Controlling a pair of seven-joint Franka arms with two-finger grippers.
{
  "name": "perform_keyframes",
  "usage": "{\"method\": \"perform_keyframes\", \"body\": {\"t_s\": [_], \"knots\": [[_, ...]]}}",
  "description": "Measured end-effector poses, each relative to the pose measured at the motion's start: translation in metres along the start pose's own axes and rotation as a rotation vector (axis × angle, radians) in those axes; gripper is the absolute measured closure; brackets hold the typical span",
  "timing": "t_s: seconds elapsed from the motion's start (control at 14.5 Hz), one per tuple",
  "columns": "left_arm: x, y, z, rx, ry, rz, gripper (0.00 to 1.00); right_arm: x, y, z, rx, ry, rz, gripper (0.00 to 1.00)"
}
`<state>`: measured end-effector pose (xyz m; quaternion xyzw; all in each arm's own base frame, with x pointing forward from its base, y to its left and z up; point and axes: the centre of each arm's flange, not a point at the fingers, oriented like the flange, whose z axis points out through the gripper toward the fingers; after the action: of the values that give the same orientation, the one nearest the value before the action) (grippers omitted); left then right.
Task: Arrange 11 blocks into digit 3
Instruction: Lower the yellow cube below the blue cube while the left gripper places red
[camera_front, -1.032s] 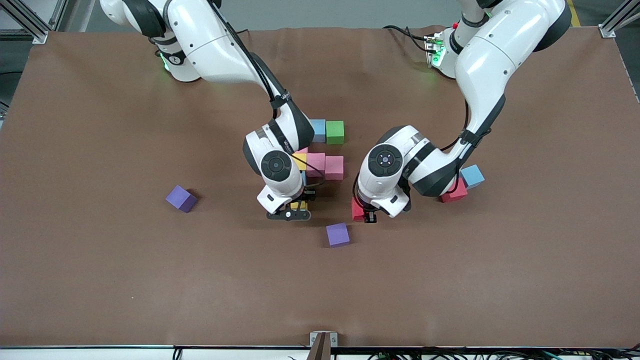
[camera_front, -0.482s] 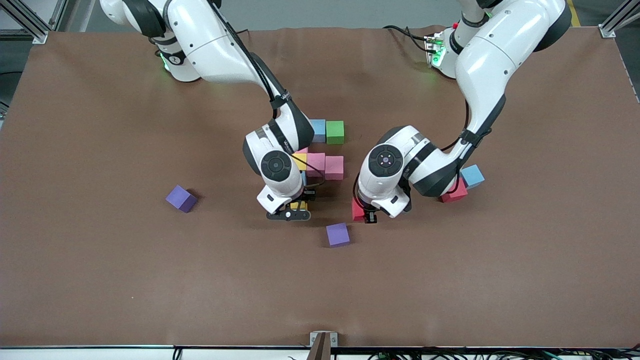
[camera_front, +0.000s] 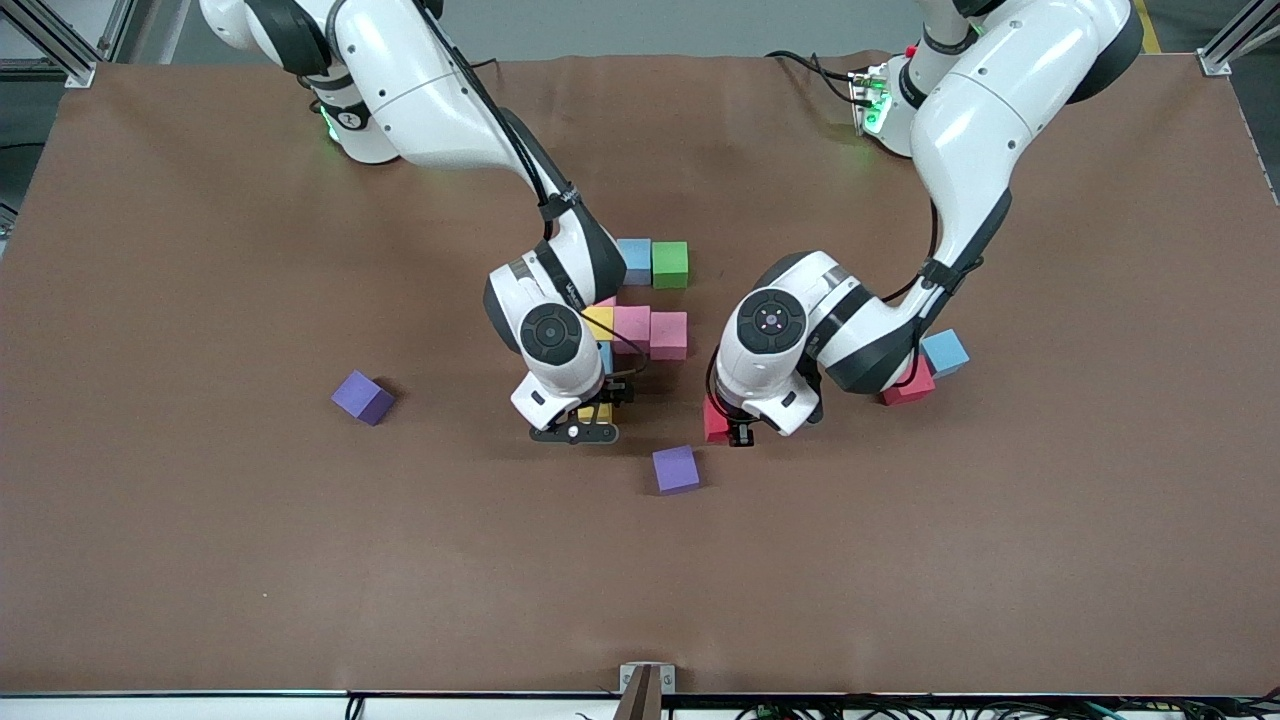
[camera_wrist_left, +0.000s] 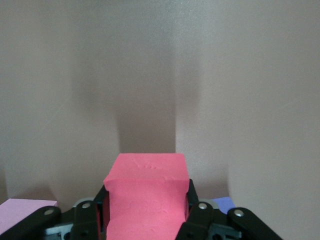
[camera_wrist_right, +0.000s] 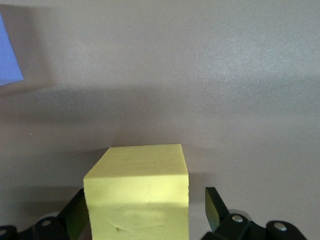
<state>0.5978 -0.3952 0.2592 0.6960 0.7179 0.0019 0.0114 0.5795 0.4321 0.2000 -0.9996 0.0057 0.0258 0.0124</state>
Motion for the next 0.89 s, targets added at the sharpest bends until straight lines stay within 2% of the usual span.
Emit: {"method": "perform_keyframes", "body": {"t_s": [0.34, 0.62, 0.89], "knots": [[-0.023, -0.017, 0.000, 0.012, -0.011, 0.029, 0.42, 0.003, -0.005, -0.009, 0.013, 0.017, -0.001, 0.00], [-0.043, -0.033, 0.001, 0.021, -0.013, 0.057, 0.42, 0.010, 0.001, -0.047, 0.022, 0.020, 0.014, 0.00], [-0.047, -0.036, 0.004, 0.024, -0.014, 0.063, 0.42, 0.045, 0.069, -0.117, 0.029, 0.001, 0.129, 0.00]]}}
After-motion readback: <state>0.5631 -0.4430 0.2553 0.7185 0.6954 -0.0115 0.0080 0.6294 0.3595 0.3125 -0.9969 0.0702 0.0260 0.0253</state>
